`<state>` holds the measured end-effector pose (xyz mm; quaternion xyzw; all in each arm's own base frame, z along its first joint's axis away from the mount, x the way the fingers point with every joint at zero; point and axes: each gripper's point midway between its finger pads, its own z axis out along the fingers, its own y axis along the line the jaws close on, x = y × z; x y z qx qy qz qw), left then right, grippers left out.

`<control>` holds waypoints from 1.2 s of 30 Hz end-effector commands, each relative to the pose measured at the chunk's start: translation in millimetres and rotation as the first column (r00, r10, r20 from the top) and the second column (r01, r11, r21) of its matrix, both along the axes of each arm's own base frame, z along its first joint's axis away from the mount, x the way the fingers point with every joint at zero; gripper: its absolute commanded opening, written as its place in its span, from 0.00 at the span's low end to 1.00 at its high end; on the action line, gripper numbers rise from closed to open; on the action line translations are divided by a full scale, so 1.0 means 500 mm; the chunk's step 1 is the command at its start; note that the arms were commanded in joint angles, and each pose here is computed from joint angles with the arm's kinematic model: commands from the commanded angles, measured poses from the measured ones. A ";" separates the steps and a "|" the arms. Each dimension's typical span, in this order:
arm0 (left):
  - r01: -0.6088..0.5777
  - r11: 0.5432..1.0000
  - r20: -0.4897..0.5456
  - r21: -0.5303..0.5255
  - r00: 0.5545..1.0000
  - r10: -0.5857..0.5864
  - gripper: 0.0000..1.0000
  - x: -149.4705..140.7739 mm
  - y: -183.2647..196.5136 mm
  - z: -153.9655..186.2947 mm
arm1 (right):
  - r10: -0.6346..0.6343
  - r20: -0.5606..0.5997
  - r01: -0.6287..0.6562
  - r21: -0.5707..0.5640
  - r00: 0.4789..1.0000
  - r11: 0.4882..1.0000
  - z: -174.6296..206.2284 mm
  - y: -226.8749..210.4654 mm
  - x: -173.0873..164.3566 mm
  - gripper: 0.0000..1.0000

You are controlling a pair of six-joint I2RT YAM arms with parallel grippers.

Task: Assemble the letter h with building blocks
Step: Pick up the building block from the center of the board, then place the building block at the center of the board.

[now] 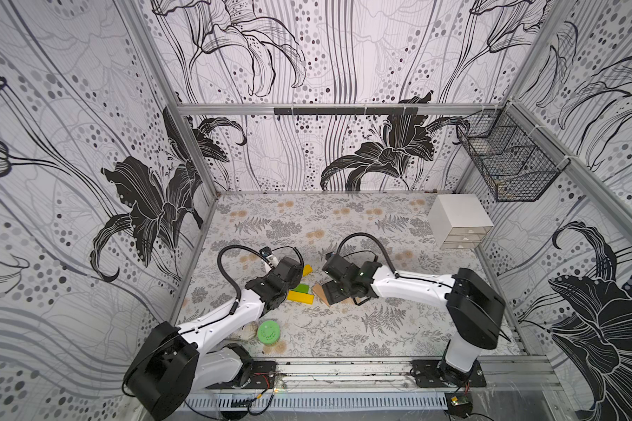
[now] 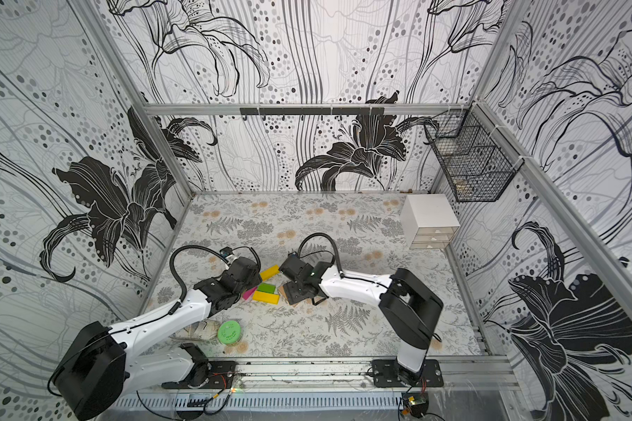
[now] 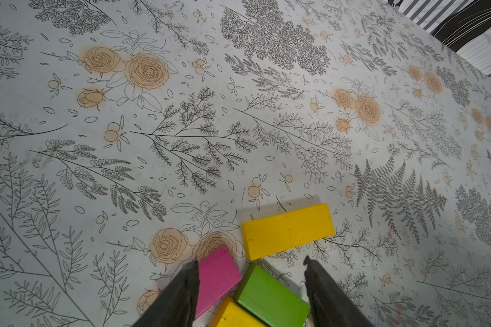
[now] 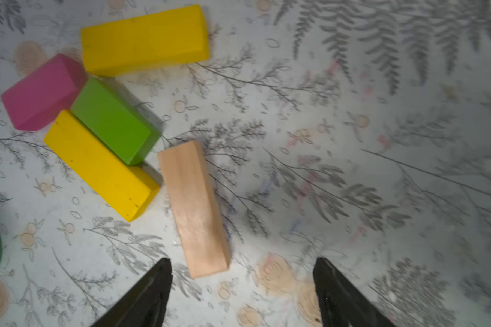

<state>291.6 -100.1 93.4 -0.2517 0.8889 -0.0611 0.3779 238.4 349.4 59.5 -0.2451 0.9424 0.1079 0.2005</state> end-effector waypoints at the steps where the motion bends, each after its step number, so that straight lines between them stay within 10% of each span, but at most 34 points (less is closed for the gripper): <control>1: -0.041 0.998 0.060 -0.038 0.997 0.044 0.62 0.012 0.002 0.018 | 0.067 -0.033 -0.067 -0.019 0.997 0.998 -0.022 0.037 -0.012 0.81; 16: -0.076 0.996 0.100 -0.047 0.992 0.081 0.63 -0.011 0.030 0.030 | 0.042 -0.068 -0.052 -0.147 0.997 0.988 -0.093 0.020 -0.005 0.54; 26: -0.060 0.996 0.051 -0.058 0.997 0.063 0.62 -0.012 0.016 0.000 | -0.082 -0.009 0.078 -0.211 0.997 0.974 -0.088 -0.032 0.067 0.13; 36: -0.073 0.992 0.033 -0.102 0.997 0.076 0.61 -0.021 0.012 -0.029 | -0.296 0.040 0.297 -0.199 0.955 0.934 -0.041 -0.073 0.213 0.09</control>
